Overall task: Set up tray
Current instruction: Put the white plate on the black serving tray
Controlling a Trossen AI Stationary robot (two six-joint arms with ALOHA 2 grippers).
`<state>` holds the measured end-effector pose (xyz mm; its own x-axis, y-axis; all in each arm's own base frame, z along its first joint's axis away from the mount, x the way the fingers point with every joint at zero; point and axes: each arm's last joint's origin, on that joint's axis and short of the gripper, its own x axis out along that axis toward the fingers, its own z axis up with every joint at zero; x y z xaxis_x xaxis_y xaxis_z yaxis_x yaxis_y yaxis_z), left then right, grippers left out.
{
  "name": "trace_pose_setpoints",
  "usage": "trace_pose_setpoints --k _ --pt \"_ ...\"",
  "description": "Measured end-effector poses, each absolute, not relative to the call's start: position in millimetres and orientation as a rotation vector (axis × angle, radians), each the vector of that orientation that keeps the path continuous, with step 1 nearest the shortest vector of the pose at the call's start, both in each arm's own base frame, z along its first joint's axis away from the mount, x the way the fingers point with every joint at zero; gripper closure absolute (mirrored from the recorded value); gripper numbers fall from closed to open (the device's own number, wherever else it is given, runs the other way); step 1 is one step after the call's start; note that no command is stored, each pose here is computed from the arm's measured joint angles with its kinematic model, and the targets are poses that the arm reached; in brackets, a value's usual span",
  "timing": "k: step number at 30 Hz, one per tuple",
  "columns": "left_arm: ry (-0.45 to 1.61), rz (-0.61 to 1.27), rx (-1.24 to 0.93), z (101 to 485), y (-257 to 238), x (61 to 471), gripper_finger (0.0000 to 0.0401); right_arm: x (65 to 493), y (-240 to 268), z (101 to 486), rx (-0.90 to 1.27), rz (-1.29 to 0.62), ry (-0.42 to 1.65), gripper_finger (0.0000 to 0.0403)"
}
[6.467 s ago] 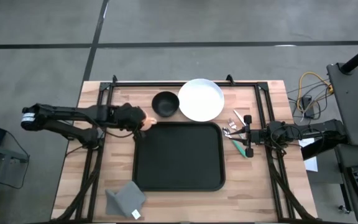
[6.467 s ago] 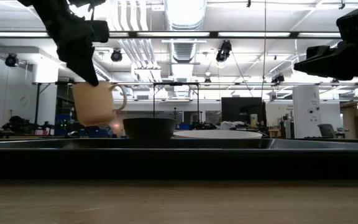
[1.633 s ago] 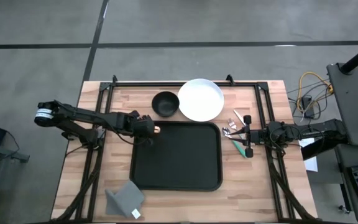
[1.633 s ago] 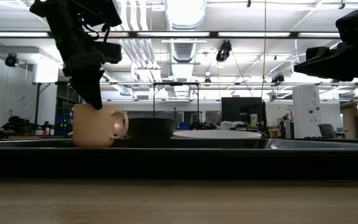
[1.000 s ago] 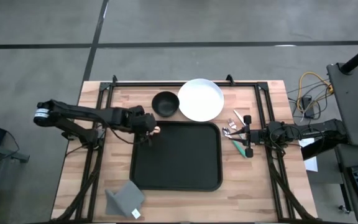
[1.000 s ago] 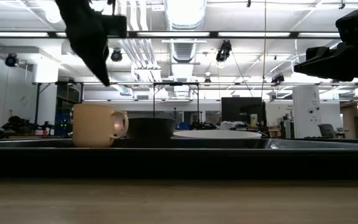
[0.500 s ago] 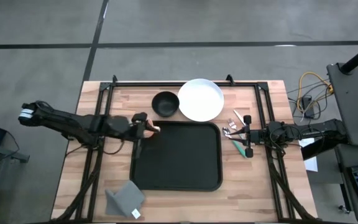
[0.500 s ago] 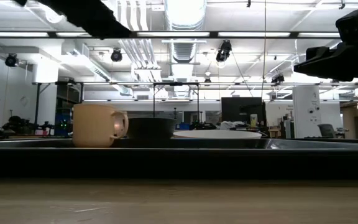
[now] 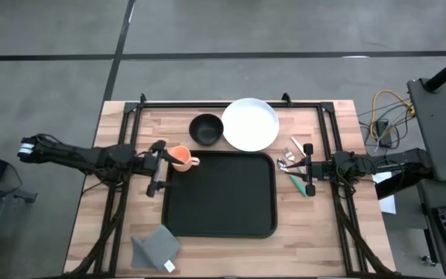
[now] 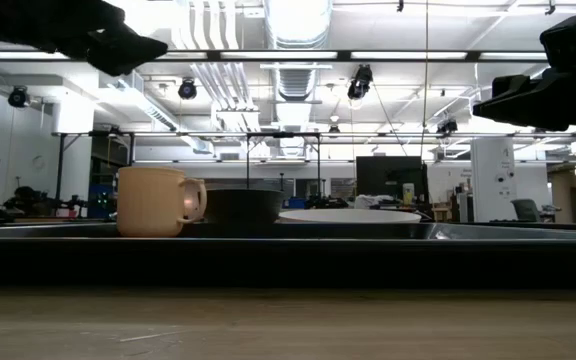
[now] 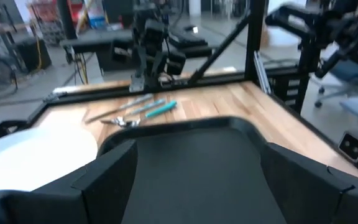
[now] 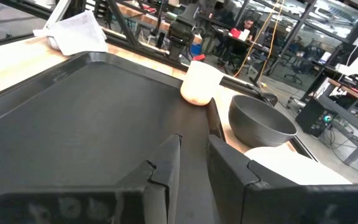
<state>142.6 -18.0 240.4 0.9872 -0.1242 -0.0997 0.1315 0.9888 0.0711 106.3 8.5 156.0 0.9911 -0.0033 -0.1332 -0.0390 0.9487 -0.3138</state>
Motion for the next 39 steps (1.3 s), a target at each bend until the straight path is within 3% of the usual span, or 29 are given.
trace_pose_setpoints --k 8,22,30,39 --pt "-0.003 -0.123 0.052 220.4 -16.1 130.0 0.0086 106.3 8.5 156.0 -0.322 0.018 0.133 0.0335" --pt "-0.212 -0.119 0.026 226.3 -12.6 101.1 0.0086 106.3 8.5 156.0 -0.321 0.018 0.133 0.0335" --pt "-0.337 -0.117 0.019 200.1 -11.3 90.5 0.0086 106.3 8.6 156.0 -0.322 0.019 0.133 0.0335" --pt "-0.221 -0.128 0.031 188.1 -12.4 97.4 0.0086 106.3 8.6 156.0 -0.321 0.019 0.133 0.0335"
